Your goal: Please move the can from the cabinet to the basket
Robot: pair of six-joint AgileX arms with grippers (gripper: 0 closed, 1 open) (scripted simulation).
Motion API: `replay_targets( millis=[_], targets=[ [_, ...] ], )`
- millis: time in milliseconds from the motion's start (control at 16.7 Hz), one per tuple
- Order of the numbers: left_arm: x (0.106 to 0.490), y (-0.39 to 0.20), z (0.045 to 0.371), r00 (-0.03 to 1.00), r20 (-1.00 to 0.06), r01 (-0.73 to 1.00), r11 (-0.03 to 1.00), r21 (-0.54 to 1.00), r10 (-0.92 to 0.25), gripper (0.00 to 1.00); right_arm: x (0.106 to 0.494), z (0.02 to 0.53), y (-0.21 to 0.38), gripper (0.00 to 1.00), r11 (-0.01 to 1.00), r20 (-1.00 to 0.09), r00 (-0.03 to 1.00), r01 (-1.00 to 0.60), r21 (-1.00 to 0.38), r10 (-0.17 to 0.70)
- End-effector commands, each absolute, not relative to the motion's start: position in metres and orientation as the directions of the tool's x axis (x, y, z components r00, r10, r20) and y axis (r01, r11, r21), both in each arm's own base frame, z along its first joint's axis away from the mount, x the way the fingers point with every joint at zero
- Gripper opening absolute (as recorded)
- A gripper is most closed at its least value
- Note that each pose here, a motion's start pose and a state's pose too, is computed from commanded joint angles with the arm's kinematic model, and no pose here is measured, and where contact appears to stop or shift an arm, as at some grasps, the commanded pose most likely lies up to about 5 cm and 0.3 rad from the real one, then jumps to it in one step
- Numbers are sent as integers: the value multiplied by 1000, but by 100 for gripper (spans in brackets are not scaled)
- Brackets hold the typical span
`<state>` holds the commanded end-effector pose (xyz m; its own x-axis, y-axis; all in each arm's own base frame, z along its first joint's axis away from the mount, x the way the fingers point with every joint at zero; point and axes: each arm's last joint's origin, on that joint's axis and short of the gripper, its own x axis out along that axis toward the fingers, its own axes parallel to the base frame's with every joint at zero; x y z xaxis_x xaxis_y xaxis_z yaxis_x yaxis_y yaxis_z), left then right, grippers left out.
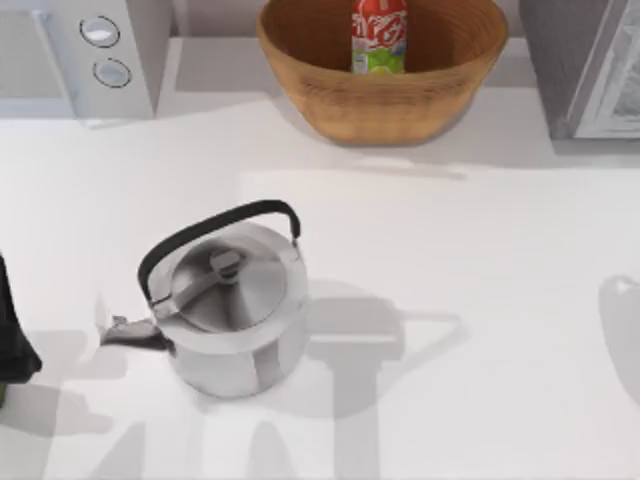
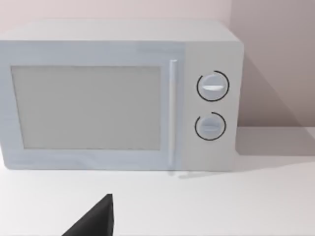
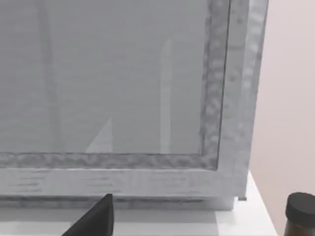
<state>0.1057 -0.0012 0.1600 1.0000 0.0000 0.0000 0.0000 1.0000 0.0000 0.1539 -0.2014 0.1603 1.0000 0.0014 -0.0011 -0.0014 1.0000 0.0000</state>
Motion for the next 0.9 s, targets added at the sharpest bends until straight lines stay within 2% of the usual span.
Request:
replay_targets(
  millis=[240,480,660,900],
  targets=[
    [106,-1,160,1000,0,0,1000,0,0,100,156,163,-203,100,1000,1,1000,-3,-4,3],
    [106,-1,160,1000,0,0,1000,0,0,100,167,188,-228,100,1000,4,1000,-5,-11,5],
    [106,-1,160,1000,0,0,1000,0,0,100,180,228,-254,100,1000,1,1000,-7,-6,7],
    [106,-1,160,1000,0,0,1000,0,0,100,190,307,-277,100,1000,-12,1000,-6,16,7]
  ],
)
